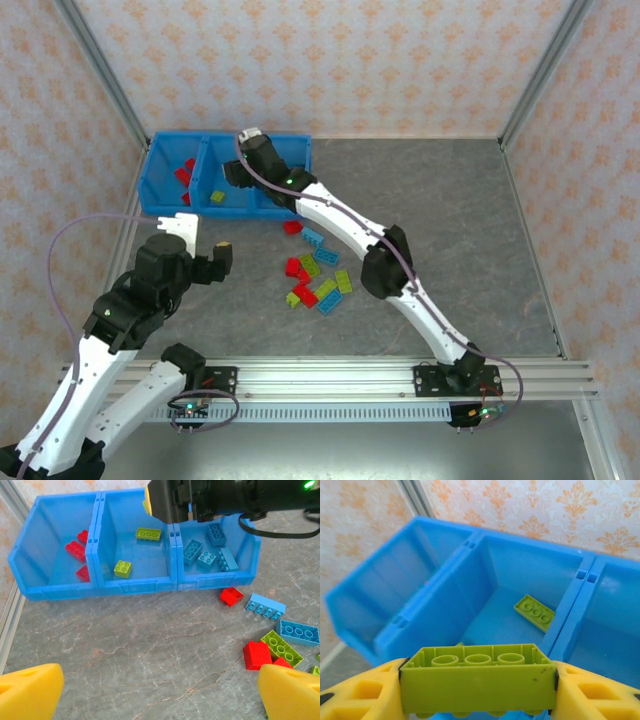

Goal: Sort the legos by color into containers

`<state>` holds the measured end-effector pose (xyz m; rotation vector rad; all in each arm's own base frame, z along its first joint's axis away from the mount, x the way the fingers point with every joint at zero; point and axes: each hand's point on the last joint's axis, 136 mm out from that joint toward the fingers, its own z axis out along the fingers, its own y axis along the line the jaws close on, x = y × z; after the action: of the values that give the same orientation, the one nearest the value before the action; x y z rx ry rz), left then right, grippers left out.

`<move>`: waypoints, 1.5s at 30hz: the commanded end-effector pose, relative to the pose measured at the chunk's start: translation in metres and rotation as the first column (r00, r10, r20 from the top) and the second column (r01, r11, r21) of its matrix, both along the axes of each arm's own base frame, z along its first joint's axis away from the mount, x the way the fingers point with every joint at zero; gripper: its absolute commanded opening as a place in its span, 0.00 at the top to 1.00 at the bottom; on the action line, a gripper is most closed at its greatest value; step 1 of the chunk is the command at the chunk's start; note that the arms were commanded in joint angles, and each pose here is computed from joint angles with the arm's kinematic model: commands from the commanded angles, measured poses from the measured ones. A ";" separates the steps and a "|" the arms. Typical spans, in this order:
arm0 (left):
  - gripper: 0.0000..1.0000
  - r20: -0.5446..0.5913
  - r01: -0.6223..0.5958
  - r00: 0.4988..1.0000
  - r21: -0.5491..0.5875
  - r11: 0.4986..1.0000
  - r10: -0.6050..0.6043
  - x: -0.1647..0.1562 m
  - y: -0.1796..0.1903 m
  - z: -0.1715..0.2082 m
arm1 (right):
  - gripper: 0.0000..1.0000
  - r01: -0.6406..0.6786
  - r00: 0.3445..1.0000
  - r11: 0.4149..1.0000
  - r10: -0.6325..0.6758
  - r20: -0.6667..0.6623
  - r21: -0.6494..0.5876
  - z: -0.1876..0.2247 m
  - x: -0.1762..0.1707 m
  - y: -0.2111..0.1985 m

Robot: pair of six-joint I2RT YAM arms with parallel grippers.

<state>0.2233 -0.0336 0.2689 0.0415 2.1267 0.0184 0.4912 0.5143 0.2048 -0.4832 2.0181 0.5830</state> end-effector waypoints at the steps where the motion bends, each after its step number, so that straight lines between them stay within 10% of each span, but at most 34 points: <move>1: 0.00 0.017 -0.006 1.000 -0.022 1.000 0.007 0.000 0.001 0.005 | 0.45 -0.089 0.993 0.995 0.091 0.080 -0.035 0.007 0.000 0.011; 9: 0.00 0.000 -0.012 1.000 -0.018 1.000 0.012 0.002 0.002 0.001 | 0.16 -0.091 0.986 0.995 0.097 0.133 -0.049 0.011 0.009 0.009; 27: 0.00 -0.114 0.016 0.993 -0.074 0.997 -0.024 0.015 -0.018 -0.019 | 0.07 -0.168 0.959 0.981 0.140 -0.246 -0.098 0.084 -0.145 -0.120; 33: 0.00 -0.312 0.102 0.932 -0.261 0.960 -0.184 0.034 -0.083 -0.066 | 0.03 -0.097 0.928 0.991 0.055 -0.369 -0.097 0.054 -0.215 -0.197; 45: 0.13 -0.503 0.094 0.841 -0.226 0.970 -0.199 0.067 -0.150 -0.166 | 0.01 0.080 0.831 0.997 -0.064 -0.552 0.004 -0.020 -0.292 -0.271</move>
<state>0.2755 -0.1719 0.1053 0.1381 2.6826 -0.2957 0.1969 0.2385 0.1675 -0.3287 2.6284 0.6692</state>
